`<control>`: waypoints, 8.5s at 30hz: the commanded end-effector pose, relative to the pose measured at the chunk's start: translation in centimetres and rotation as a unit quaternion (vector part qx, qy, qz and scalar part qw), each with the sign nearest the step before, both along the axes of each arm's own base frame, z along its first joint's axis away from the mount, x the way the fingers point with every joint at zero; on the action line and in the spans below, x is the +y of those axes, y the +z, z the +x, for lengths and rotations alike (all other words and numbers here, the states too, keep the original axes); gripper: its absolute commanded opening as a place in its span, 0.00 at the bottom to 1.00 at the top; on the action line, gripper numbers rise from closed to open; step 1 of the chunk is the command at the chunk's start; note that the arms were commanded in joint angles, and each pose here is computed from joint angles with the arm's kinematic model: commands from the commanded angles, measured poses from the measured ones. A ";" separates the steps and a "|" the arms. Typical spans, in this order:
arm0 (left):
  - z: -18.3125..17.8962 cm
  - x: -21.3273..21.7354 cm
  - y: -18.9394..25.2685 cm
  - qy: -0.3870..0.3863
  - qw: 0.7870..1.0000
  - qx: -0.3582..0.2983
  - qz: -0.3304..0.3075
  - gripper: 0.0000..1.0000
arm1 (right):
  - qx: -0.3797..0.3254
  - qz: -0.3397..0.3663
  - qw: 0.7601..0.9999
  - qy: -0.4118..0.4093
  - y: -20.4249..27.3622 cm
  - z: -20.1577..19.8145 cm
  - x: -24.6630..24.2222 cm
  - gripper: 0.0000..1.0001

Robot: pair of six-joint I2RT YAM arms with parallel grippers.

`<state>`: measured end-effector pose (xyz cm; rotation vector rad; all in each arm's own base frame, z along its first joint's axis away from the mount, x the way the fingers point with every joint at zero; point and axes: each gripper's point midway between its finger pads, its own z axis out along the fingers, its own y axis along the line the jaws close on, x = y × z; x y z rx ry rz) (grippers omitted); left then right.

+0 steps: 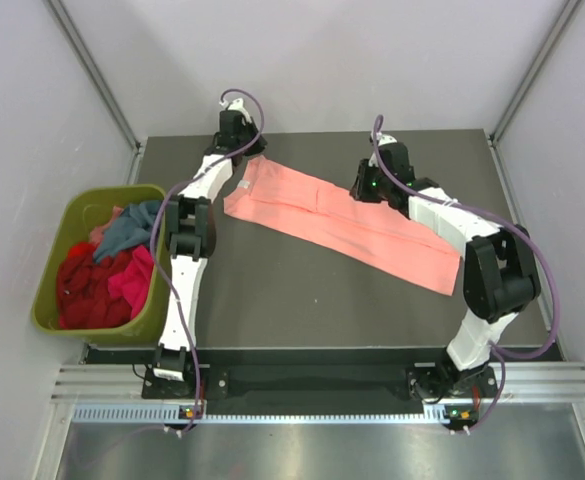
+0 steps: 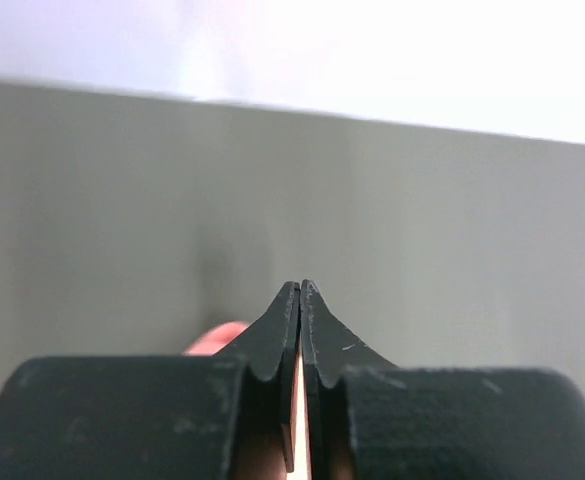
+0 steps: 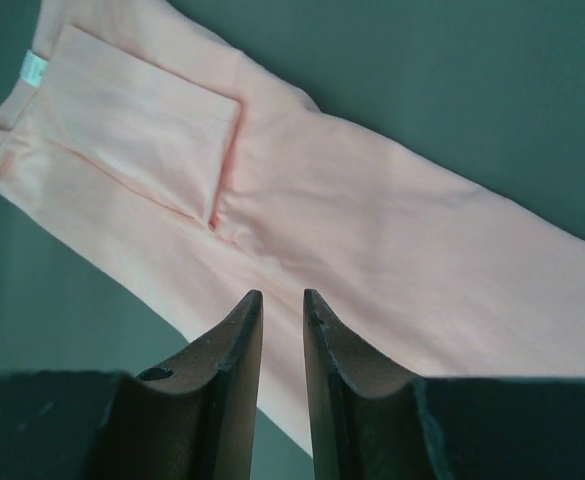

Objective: Fold and stack the t-shirts
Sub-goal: Fold the tshirt

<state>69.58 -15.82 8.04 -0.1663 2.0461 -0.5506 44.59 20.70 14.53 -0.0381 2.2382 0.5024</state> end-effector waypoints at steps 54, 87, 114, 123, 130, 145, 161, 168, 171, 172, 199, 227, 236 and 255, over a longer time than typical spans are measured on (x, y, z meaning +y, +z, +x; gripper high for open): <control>-15.2 8.4 -4.7 0.119 0.960 0.201 0.154 0.00 | -0.034 -0.007 0.997 -0.071 6.2 -9.2 -7.0 0.28; -38.9 -22.1 6.2 -0.168 0.968 0.141 -0.121 0.26 | 0.008 -0.052 0.975 -0.217 10.6 -14.3 -15.7 0.29; -48.0 -36.1 -2.8 -0.132 0.930 0.295 -0.174 0.33 | -0.095 -0.009 0.968 -0.233 17.1 -17.7 -17.2 0.33; -47.3 -36.7 -4.1 -0.054 0.917 0.334 -0.213 0.34 | -0.110 -0.002 0.966 -0.235 17.9 -18.2 -17.4 0.33; -46.6 -36.0 -4.9 -0.002 0.922 0.326 -0.207 0.38 | -0.123 -0.001 0.962 -0.245 18.6 -18.9 -17.9 0.34; -47.0 -36.6 -7.8 0.014 0.914 0.355 -0.197 0.26 | -0.135 -0.005 0.959 -0.250 18.7 -19.4 -18.4 0.35; -49.2 -32.9 -8.7 -0.003 0.925 0.351 -0.145 0.00 | -0.125 -0.021 0.965 -0.228 17.4 -19.8 -18.1 0.36; -51.9 -28.2 -8.3 0.000 0.930 0.352 -0.109 0.00 | -0.098 -0.021 0.975 -0.200 15.1 -19.6 -17.1 0.36; -53.1 -25.5 -8.2 0.002 0.931 0.352 -0.097 0.00 | -0.085 -0.031 0.978 -0.190 13.9 -19.5 -16.9 0.36; -53.4 -24.8 -8.1 0.002 0.932 0.351 -0.093 0.00 | -0.079 -0.036 0.979 -0.186 13.2 -19.6 -16.8 0.36; -58.1 -6.7 -7.7 0.025 0.941 0.318 0.111 0.00 | 0.069 0.042 0.996 -0.046 0.0 -21.3 -9.9 0.37; -26.3 -2.2 4.9 0.028 0.980 0.196 0.018 0.37 | 0.109 0.053 0.992 -0.029 -3.6 -19.7 -6.5 0.37; -18.0 -0.6 -0.3 0.041 0.978 0.206 -0.004 0.36 | 0.102 0.044 0.993 -0.037 -2.7 -17.8 -6.2 0.37; -11.2 4.3 -4.4 0.091 0.975 0.182 0.089 0.00 | 0.132 0.022 0.991 -0.001 -6.1 -17.8 -5.1 0.38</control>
